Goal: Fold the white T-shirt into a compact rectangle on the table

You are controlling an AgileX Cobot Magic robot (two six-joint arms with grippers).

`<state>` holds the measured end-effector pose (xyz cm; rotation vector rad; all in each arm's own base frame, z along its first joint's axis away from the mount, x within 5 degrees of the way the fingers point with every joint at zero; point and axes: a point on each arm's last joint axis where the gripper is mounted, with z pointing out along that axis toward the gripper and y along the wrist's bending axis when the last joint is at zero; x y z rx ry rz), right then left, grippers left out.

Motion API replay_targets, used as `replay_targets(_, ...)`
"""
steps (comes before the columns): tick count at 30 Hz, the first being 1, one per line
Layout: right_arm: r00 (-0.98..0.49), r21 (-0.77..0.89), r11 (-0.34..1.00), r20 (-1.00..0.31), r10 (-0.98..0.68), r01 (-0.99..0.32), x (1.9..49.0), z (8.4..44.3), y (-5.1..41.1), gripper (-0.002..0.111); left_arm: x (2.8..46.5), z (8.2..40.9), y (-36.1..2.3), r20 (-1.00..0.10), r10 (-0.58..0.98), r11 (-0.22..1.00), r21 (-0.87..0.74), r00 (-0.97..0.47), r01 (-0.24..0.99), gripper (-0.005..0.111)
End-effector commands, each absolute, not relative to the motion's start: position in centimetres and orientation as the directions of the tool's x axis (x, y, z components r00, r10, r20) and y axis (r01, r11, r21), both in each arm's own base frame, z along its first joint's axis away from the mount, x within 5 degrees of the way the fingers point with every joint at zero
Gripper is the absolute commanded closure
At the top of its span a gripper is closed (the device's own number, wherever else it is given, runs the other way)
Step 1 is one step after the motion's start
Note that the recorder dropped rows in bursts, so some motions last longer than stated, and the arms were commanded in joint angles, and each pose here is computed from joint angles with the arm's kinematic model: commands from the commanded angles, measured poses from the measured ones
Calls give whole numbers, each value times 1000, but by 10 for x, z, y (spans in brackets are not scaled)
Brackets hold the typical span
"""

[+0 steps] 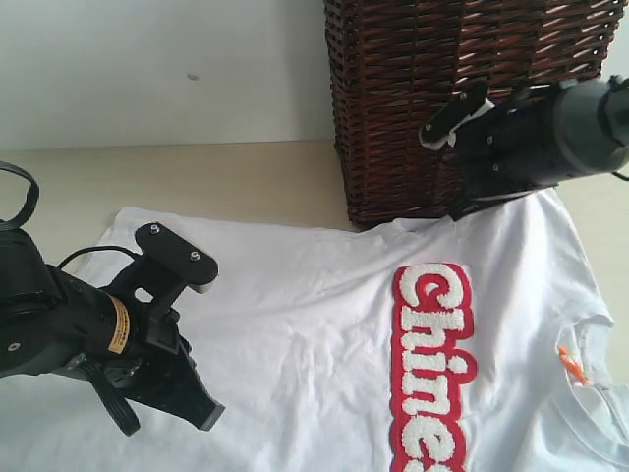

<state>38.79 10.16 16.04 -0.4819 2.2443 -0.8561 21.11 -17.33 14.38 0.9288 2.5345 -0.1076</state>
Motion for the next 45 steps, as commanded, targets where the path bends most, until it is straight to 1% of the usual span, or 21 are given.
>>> replay_targets(1, -587, -587, 791, -583, -561, -174, 388, 197, 115, 108, 210, 144, -174, -429, 597, 771, 74, -678, 632, 107)
replay_targets(3, -570, -566, 795, -587, -574, -217, 385, 202, 118, 107, 210, 144, -174, -429, 597, 771, 74, -678, 632, 107)
replay_targets(5, -583, -569, 785, -560, -588, -244, 383, 202, 118, 102, 210, 144, -174, -429, 597, 771, 74, -678, 632, 107)
replay_targets(10, -707, -659, 690, -331, -625, -301, 375, 187, 101, 82, 210, 144, -174, -427, 597, 771, 74, -679, 632, 107)
replay_targets(11, -739, -672, 684, -302, -602, -283, 374, 184, 95, 77, 210, 144, -174, -426, 598, 772, 75, -679, 632, 107)
replay_targets(13, -793, -670, 711, -305, -527, -214, 375, 179, 84, 72, 210, 144, -173, -424, 598, 772, 75, -680, 631, 107)
replay_targets(15, -847, -638, 758, -325, -422, -133, 373, 175, 75, 72, 210, 144, -173, -422, 598, 772, 76, -681, 631, 107)
replay_targets(16, -864, -616, 778, -320, -388, -121, 371, 172, 74, 72, 210, 144, -173, -422, 598, 772, 76, -681, 631, 107)
replay_targets(17, -874, -598, 791, -307, -376, -130, 369, 169, 74, 73, 210, 144, -174, -427, 597, 772, 75, -679, 632, 107)
replay_targets(19, -890, -558, 802, -228, -395, -213, 362, 162, 77, 76, 211, 144, -174, -437, 606, 763, 80, -665, 642, 107)
replay_targets(21, -885, -486, 812, -149, -442, -324, 355, 157, 83, 78, 212, 145, -175, -451, 616, 751, 89, -646, 654, 107)
replay_targets(23, -872, -372, 837, -124, -473, -401, 349, 154, 93, 78, 213, 145, -176, -463, 611, 752, 85, -642, 654, 107)
replay_targets(27, -808, -211, 837, -226, -544, -505, 346, 168, 111, 78, 212, 145, -176, -457, 610, 755, 84, -648, 651, 107)
replay_targets(31, -724, -178, 799, -344, -597, -574, 345, 203, 119, 78, 212, 146, -175, -449, 609, 758, 86, -655, 646, 107)
replay_targets(33, -701, -196, 802, -399, -591, -565, 349, 225, 120, 72, 211, 146, -174, -445, 607, 761, 84, -659, 644, 107)
replay_targets(35, -704, -197, 804, -397, -589, -561, 351, 238, 121, 60, 211, 146, -174, -438, 608, 761, 86, -662, 642, 107)
replay_targets(37, -714, -207, 787, -333, -616, -582, 348, 245, 122, 46, 210, 146, -172, -426, 611, 762, 90, -667, 641, 107)
replay_targets(39, -699, -248, 741, -248, -671, -624, 344, 246, 120, 36, 210, 145, -172, -420, 613, 763, 92, -670, 640, 107)
replay_targets(40, -681, -268, 709, -203, -704, -653, 341, 246, 119, 33, 210, 146, -172, -419, 613, 763, 93, -670, 640, 107)
replay_targets(42, -636, -286, 644, -132, -760, -710, 338, 245, 117, 33, 210, 146, -172, -418, 613, 763, 93, -671, 639, 107)
replay_targets(45, -618, -278, 630, -143, -773, -725, 337, 245, 123, 35, 210, 146, -171, -414, 614, 764, 94, -672, 639, 107)
